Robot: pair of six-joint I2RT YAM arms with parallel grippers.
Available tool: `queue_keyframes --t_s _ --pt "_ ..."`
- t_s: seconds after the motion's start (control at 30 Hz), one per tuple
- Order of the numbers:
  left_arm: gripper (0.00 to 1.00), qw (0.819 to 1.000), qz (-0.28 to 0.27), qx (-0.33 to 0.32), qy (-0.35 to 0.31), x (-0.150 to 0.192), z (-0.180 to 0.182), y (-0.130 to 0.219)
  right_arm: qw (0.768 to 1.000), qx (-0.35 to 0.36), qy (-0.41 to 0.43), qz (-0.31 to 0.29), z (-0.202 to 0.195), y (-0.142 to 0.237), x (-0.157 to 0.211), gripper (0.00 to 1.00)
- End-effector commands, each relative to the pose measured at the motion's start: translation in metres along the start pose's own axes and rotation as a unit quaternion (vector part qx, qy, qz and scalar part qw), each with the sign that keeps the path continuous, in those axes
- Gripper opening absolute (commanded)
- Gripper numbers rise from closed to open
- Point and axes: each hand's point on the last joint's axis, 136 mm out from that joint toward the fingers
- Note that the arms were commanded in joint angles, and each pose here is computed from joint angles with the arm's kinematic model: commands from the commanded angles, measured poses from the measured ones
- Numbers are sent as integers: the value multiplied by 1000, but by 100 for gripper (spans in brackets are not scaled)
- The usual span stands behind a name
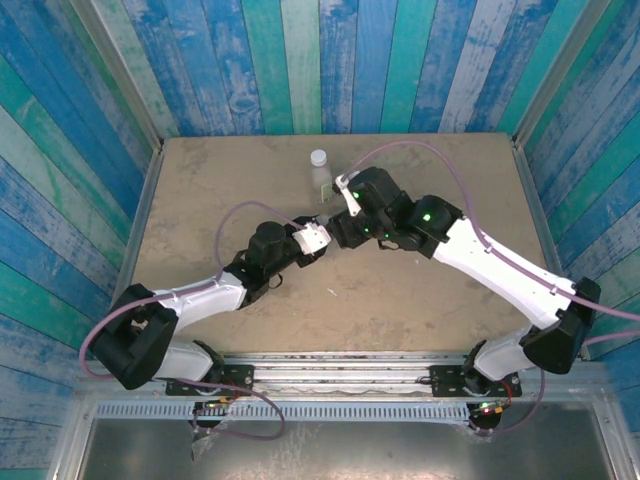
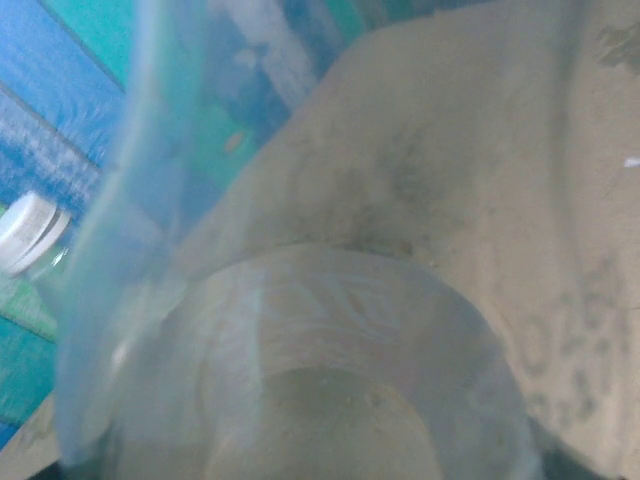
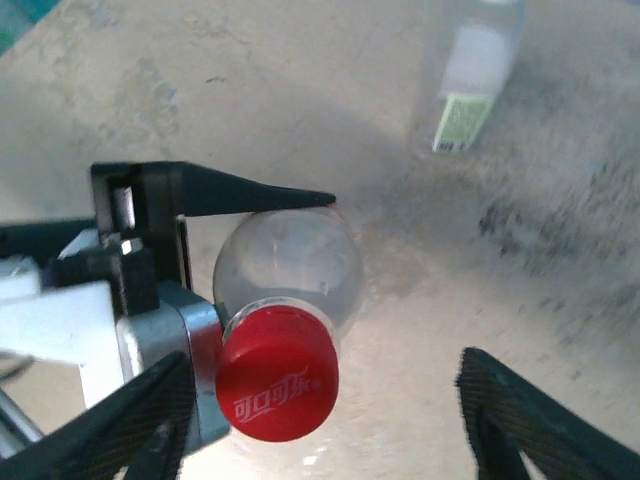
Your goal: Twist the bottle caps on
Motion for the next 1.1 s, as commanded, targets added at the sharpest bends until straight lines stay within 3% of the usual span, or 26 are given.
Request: queue_keyframes --t_s 0.0,0.1,0.2,0.33,0.5,0.67,1.07 --pt "59 998 -56 33 -8 -22 -12 10 974 -65 212 -36 22 27 1 76" --pt "58 994 -74 76 -12 -27 -29 19 931 -114 340 -71 37 47 12 75" --pt "59 986 -102 127 -25 -37 -45 31 872 -180 452 -54 54 65 43 73" --pt "59 972 -134 188 -36 -48 -65 43 839 -198 506 14 53 71 62 70" --pt "59 958 -157 236 -38 -56 -78 47 834 -175 521 54 47 65 57 59" --pt "58 957 -148 248 -37 -53 -81 45 830 -174 526 60 50 58 52 48" --pt "58 957 -144 248 -34 -52 -81 42 825 -196 524 78 56 50 60 44"
Point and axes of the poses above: each hand's point on the last joint's axis, 136 mm out from that joint toward the fingers, its own y axis back along the fingers, its own z axis along the line the jaws close on, x = y × z, and after that the axes turned 7 degrees about -y, right-handed
